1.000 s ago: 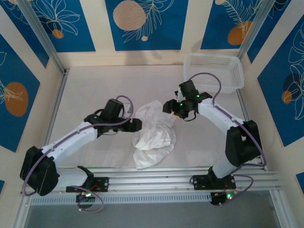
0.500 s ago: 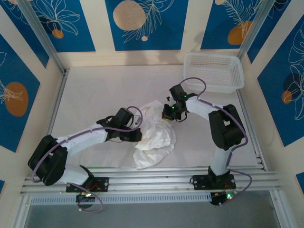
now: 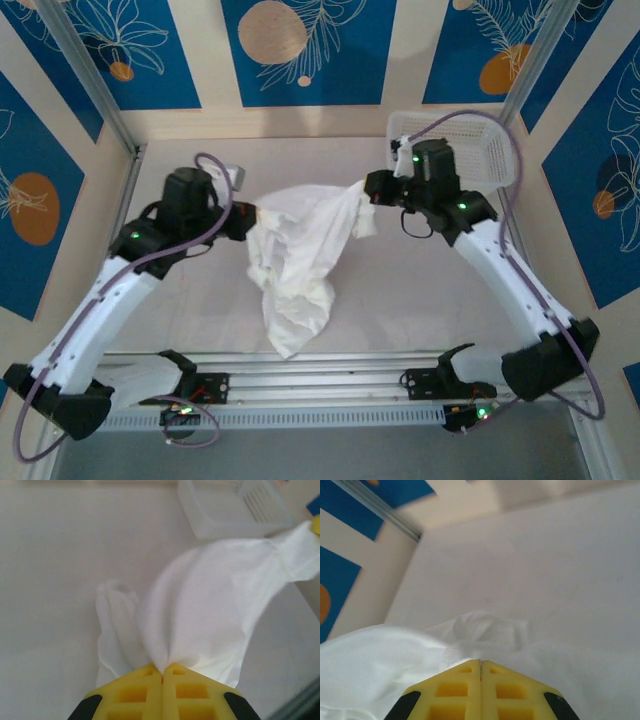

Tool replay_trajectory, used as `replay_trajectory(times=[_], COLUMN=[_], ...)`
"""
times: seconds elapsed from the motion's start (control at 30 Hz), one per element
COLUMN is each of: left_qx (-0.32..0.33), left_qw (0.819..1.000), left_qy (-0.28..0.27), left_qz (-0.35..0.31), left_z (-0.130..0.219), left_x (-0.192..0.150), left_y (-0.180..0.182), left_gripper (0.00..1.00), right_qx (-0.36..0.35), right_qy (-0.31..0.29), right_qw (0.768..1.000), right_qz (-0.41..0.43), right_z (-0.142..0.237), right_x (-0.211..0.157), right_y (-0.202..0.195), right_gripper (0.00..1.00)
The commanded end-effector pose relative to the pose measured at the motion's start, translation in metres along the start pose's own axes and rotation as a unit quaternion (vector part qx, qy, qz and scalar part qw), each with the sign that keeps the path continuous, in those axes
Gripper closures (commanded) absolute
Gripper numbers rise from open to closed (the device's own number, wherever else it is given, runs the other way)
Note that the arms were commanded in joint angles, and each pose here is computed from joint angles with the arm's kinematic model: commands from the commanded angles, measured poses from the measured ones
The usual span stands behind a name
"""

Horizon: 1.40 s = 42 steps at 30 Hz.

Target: Fold the inside-out t-shirt

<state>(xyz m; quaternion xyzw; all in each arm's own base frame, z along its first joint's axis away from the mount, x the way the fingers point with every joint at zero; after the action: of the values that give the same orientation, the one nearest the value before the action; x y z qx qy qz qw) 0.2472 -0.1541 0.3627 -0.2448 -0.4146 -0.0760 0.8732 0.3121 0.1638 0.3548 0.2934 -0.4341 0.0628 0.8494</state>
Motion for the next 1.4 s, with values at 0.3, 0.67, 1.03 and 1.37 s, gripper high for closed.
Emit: replay_trajectory(times=[0.3, 0.67, 1.03, 1.37], left_qx=[0.092, -0.007, 0.292, 0.168], left_qw=[0.954, 0.969, 0.948, 0.983], left_qy=[-0.263, -0.195, -0.007, -0.066], left_qz=[-0.112, -0.153, -0.126, -0.029], left_z=[0.169, 0.124, -0.001, -0.024], left_x=[0.105, 0.097, 0.043, 0.098], left_y=[-0.013, -0.039, 0.085, 0.078], left_gripper=[1.0, 1.0, 1.0, 1.0], right_qx=[0.018, 0.05, -0.04, -0.03], right_qy=[-0.34, -0.298, -0.176, -0.148], right_qw=[0.924, 0.941, 0.981, 0.988], right_qz=[0.172, 0.151, 0.072, 0.026], right_z=[0.205, 0.185, 0.117, 0.099], right_x=[0.11, 0.099, 0.06, 0.053], right_y=[0.077, 0.077, 0.019, 0.008], right_gripper=[1.0, 1.0, 1.0, 1.0])
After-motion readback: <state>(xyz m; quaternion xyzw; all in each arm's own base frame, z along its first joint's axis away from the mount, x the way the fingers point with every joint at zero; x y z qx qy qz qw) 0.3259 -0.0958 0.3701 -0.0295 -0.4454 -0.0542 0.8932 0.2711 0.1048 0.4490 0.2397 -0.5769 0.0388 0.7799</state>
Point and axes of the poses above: each hand's point on the last joint's axis, 136 mm out from that joint toward the fingers, its own z axis back along the fingers, its own y axis along the line the jaws close on, x = y × z, the point moved 4 cm from there along z, back along the fingers, and after that the axes turned 5 degrees about z, right-handed, at the moved point
